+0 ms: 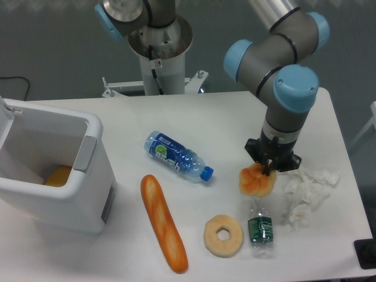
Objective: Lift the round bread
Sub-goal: 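Lift the gripped bread roll up off the table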
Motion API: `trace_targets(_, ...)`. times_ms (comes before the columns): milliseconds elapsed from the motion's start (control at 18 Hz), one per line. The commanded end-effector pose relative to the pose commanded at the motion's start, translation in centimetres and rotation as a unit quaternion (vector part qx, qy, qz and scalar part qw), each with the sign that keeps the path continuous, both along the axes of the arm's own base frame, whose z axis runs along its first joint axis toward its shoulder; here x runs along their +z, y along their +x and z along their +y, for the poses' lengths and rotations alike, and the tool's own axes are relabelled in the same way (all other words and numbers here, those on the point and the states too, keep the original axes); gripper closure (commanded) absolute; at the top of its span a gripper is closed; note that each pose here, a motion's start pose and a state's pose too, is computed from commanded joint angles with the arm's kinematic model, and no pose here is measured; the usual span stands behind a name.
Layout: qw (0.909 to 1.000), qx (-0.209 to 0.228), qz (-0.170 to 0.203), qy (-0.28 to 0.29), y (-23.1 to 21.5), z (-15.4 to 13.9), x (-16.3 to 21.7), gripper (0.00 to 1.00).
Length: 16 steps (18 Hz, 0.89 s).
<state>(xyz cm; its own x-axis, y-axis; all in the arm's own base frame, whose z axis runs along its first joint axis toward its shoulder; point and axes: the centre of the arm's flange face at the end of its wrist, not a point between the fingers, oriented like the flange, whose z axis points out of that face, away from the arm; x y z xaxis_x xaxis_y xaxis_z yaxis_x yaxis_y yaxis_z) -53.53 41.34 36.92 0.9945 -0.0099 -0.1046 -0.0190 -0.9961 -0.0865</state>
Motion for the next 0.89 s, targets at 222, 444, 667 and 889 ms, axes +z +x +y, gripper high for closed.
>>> trace_targets(222,0.9994,-0.03,-0.012,-0.012,-1.0,-0.1,2.6,1.0)
trace_targets(444,0.9981,-0.056,-0.007,-0.024,-1.8,-0.8,3.9,1.0)
trace_targets(667,0.9981,-0.056,-0.011,-0.024,-2.1,-1.2,4.8,1.0)
trace_targets(889,0.9981,-0.056,-0.011,-0.023,-2.0,-1.2,4.9,1.0)
